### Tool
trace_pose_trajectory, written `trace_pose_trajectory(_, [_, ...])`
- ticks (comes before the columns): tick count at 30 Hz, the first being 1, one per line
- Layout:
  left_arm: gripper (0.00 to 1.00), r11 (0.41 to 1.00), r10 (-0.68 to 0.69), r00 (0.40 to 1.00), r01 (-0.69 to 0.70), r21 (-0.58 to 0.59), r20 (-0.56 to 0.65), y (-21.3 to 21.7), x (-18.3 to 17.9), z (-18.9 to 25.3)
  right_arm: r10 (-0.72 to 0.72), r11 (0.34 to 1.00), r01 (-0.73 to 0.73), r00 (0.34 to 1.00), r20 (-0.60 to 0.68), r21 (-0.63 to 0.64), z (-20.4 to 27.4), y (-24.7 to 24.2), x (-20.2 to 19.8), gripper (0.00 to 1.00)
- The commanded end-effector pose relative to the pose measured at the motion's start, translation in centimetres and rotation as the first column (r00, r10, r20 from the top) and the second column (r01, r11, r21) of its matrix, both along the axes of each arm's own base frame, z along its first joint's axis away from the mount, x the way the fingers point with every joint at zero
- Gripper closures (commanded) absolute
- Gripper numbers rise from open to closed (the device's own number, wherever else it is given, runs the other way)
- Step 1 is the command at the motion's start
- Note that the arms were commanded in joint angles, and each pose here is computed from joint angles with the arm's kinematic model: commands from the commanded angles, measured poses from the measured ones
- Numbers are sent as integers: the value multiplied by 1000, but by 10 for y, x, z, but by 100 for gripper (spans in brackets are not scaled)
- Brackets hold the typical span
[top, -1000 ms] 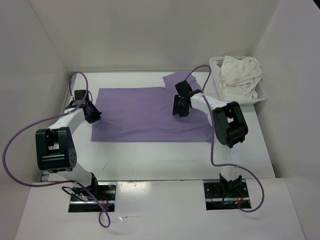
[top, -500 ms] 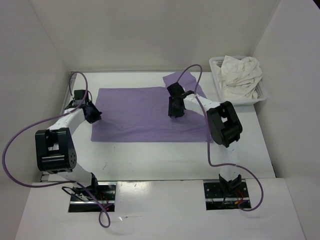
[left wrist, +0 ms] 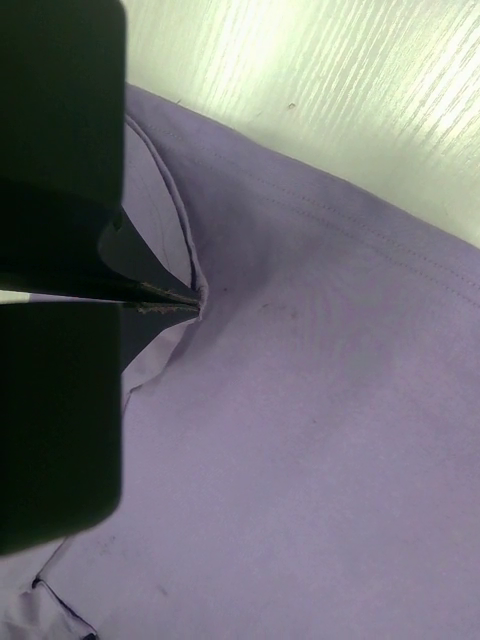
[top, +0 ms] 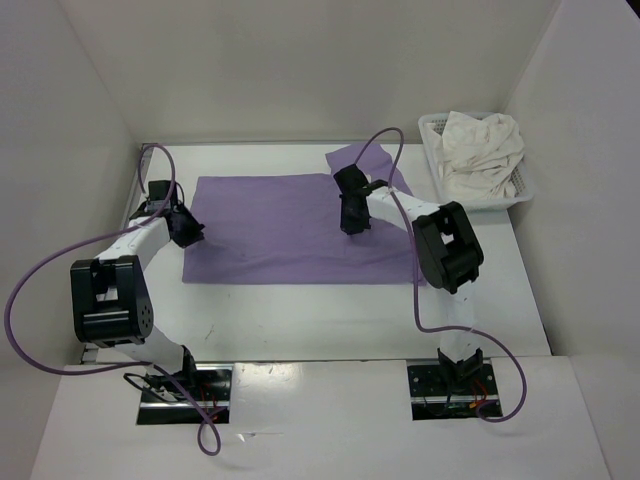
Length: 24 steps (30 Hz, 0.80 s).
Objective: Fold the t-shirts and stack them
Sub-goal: Fold the flattened tshirt in 1/3 of the way
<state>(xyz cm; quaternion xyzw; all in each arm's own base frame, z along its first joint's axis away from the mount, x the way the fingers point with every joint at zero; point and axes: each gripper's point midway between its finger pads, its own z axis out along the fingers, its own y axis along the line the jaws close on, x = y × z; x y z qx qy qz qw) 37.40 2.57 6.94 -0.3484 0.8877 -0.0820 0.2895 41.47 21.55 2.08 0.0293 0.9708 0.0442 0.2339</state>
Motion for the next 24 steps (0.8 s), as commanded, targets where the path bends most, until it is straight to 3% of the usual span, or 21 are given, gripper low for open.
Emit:
trace_pose_trajectory(1, [100,1000,-2,999,3,-13,40,-3,3,10,-21,1000,20,998,65,24,36,3,8,91])
trace_pose_trajectory(14, [100,999,-1,993,6,-46,115,-5,-4,48,-34,996,22,988,148,81,94,2,13,94])
trace_pose_trajectory(24, [100,999,50,994,-49,-17,101,14,-1,37,-87,993,75,984,156,86,88,-19,30,95])
